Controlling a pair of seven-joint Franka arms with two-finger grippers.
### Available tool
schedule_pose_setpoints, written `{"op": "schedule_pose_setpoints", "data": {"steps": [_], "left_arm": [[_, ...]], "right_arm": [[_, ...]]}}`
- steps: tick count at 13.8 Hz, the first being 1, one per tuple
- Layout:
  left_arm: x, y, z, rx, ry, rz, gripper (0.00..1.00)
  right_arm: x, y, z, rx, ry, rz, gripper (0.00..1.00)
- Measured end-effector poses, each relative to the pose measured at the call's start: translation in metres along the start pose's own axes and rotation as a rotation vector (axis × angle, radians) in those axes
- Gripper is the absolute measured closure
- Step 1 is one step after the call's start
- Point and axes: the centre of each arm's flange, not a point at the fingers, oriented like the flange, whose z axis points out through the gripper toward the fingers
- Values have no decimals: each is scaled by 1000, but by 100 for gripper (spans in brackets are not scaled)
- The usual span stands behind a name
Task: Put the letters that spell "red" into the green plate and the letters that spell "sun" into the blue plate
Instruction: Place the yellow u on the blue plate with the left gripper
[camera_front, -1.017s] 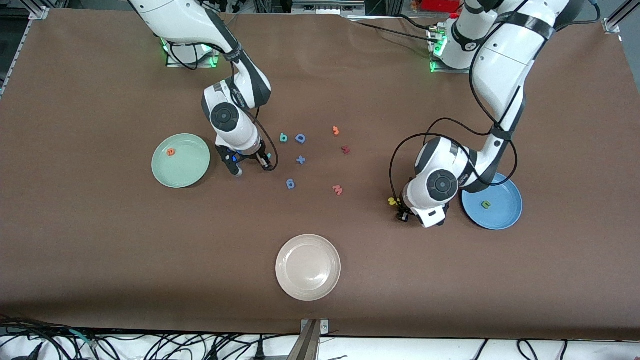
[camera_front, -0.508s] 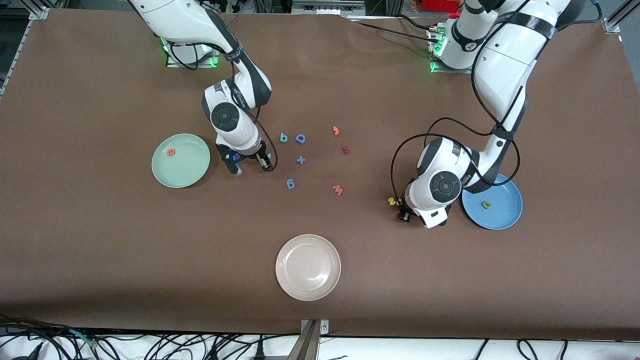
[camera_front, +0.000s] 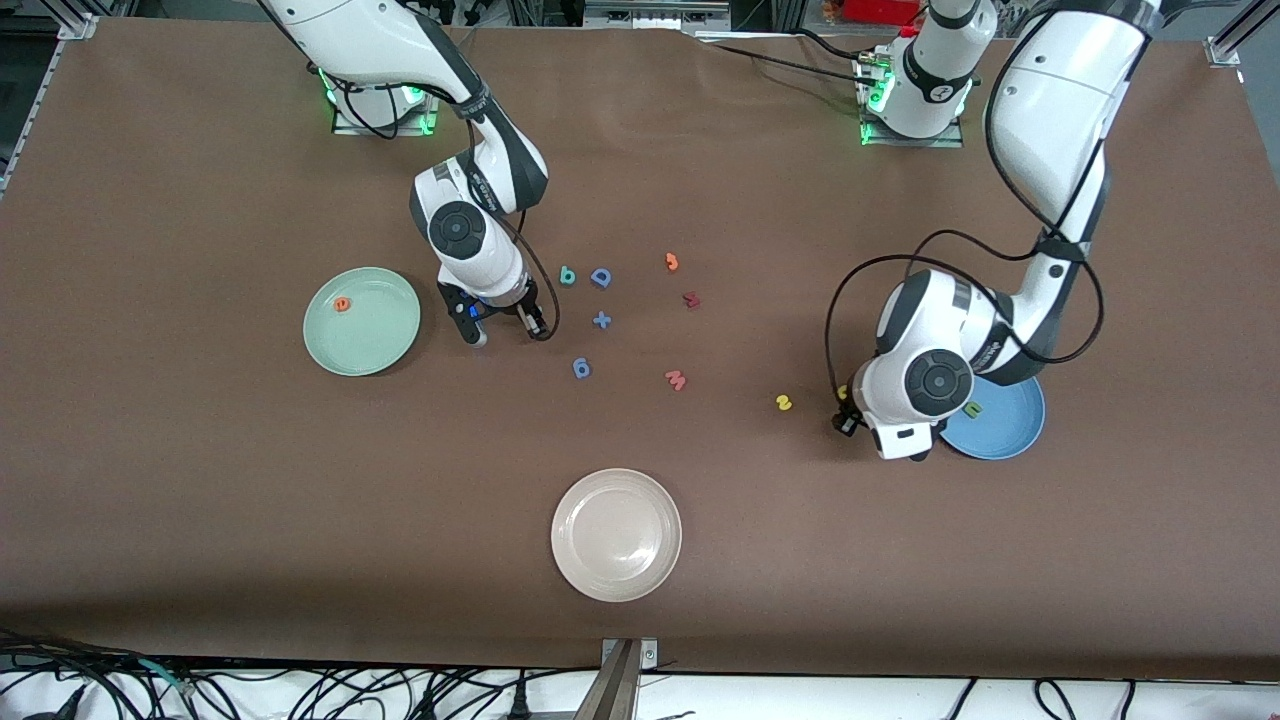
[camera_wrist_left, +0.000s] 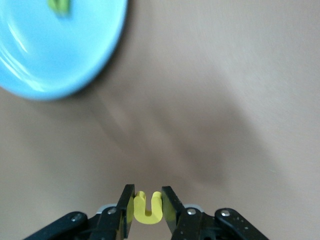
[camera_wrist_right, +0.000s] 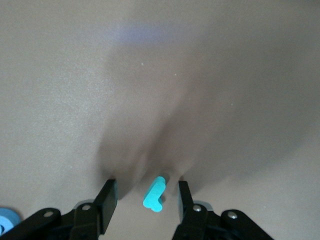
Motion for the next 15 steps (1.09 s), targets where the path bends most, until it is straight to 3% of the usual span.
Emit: {"op": "schedule_pose_setpoints", "data": {"steps": [3, 6, 7, 9, 13, 15], "left_arm": [[11, -10, 2, 62, 65, 152, 71], [57, -38, 11, 114, 25, 320, 71], [77, -50, 13, 117, 7, 360, 71], [106, -70, 19, 124, -12, 424, 71], [122, -84, 27, 180, 29, 479, 71], [120, -83, 27, 179, 29, 488, 57]], "right_arm": [[-1, 0, 0, 3, 0, 1, 47], [-2, -3, -2, 13, 0, -1, 80], [-2, -3, -2, 13, 0, -1, 83], [-2, -3, -2, 13, 0, -1, 83], [-1, -3, -3, 14, 0, -1, 83], [3, -5, -10, 8, 2, 5, 83]]}}
